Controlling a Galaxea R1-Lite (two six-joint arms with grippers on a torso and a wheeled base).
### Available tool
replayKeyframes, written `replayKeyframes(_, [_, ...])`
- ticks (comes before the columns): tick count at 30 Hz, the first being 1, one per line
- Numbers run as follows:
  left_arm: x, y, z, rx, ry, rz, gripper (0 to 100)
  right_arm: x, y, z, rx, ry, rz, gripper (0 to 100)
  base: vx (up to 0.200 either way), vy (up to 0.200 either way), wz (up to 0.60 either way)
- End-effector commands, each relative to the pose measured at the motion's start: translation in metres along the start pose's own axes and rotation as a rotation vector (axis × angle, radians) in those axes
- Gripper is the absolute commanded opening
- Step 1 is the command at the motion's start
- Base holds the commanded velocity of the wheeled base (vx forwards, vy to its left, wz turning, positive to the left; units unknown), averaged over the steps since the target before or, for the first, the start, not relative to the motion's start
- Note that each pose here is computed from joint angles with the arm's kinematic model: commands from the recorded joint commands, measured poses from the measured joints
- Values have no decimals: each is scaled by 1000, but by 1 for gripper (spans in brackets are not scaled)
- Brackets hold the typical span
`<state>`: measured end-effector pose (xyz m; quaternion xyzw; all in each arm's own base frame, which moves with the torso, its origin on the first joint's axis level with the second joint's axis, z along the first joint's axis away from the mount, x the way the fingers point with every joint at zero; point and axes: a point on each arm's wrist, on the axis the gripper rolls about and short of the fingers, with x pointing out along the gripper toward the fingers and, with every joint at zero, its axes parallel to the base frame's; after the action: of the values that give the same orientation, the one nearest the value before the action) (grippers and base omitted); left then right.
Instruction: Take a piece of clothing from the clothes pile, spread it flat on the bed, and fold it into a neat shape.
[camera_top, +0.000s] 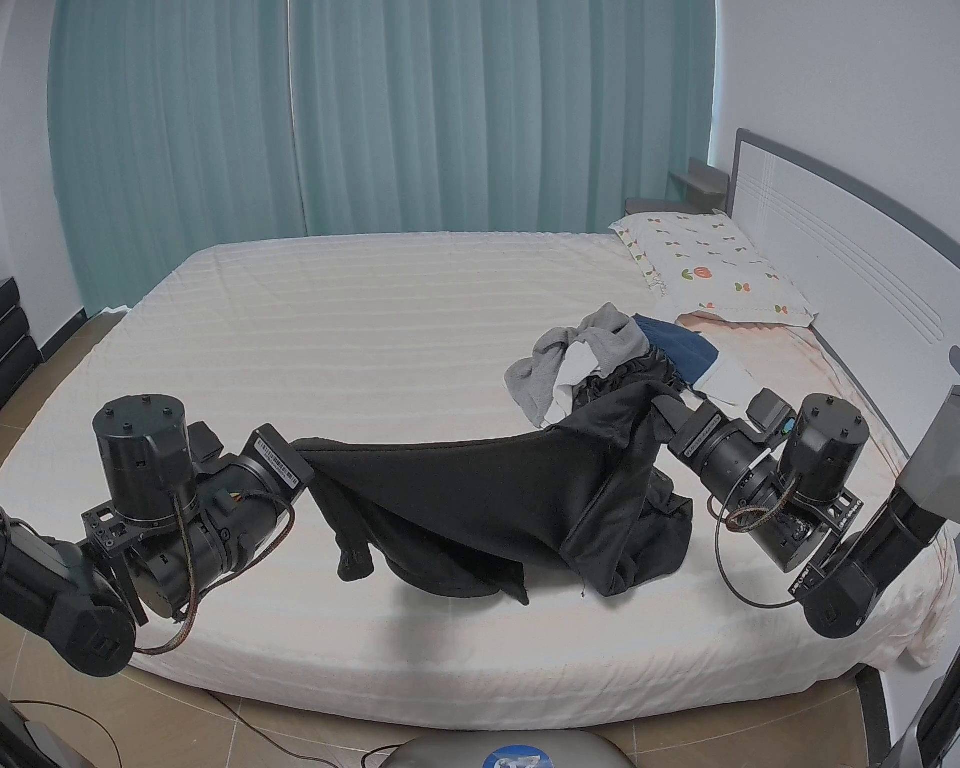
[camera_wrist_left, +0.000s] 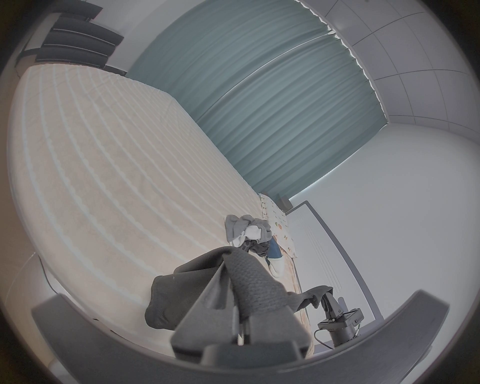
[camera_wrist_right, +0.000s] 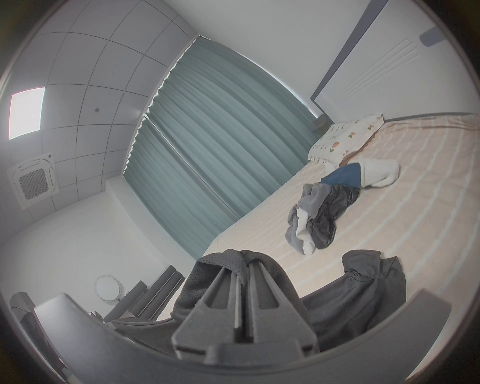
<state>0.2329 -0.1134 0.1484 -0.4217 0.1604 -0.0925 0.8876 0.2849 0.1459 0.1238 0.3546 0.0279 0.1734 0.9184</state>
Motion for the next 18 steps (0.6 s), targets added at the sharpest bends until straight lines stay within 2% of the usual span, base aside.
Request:
replayKeyframes(1, [-1, 3, -1, 1, 6, 14, 0, 2, -9, -3, -1, 11, -25, 0, 0, 200, 0])
replayKeyframes(18, [-2, 5, 0, 3, -1, 17, 0, -4, -3, 3, 4, -16, -2, 0, 0, 200, 0])
